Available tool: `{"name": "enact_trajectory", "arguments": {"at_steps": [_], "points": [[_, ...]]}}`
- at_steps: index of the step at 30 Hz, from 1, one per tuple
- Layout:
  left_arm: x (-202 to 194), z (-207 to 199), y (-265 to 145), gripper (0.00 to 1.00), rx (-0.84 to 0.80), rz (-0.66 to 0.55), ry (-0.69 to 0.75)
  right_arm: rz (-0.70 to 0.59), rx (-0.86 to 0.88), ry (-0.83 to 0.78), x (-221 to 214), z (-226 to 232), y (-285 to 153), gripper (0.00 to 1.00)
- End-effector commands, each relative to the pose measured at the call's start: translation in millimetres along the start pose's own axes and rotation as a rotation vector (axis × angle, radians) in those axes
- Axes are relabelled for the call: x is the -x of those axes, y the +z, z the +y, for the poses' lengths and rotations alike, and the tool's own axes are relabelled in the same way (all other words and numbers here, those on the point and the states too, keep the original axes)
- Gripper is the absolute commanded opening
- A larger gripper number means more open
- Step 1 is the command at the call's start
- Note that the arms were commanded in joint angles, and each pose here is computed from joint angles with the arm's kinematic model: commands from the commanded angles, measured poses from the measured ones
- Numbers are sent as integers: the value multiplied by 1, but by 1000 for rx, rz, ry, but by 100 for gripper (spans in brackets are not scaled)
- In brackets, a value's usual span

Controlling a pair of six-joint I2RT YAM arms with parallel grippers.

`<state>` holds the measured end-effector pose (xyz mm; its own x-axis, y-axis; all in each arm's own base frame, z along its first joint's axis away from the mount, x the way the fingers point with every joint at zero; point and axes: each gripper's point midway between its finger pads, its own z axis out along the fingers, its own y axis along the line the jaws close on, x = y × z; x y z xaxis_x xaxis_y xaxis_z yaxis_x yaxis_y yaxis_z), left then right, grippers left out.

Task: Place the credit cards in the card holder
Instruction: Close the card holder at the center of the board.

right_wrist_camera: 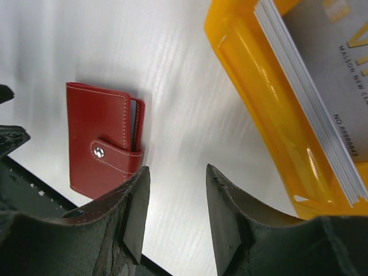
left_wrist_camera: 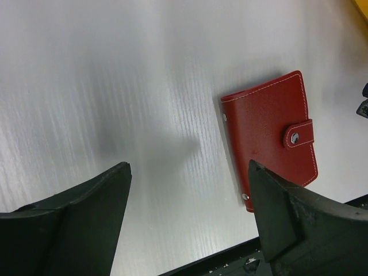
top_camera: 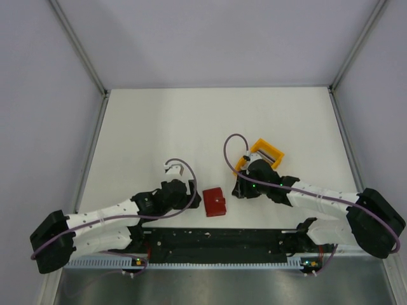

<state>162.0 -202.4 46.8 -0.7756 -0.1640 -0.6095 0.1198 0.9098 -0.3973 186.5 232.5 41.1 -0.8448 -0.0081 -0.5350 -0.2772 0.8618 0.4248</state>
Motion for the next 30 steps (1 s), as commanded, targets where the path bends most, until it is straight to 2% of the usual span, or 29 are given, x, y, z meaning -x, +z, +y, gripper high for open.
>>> {"name": "enact_trajectory", "arguments": {"at_steps": [1,10,15,23,30], "points": [[1,-13,6,85,-56,-1,-2,-36,110,5,11,24,-4,44],[-15,-30,13,82,-141,70,-12,5,192,6,-8,57,4,44],[-22,-41,19,73,-185,105,-8,22,213,-8,-16,76,12,43],[-31,-35,33,52,-134,142,10,-10,139,-48,-6,80,14,29],[-37,-26,40,44,-84,158,18,-48,58,-93,3,73,6,27]]}}
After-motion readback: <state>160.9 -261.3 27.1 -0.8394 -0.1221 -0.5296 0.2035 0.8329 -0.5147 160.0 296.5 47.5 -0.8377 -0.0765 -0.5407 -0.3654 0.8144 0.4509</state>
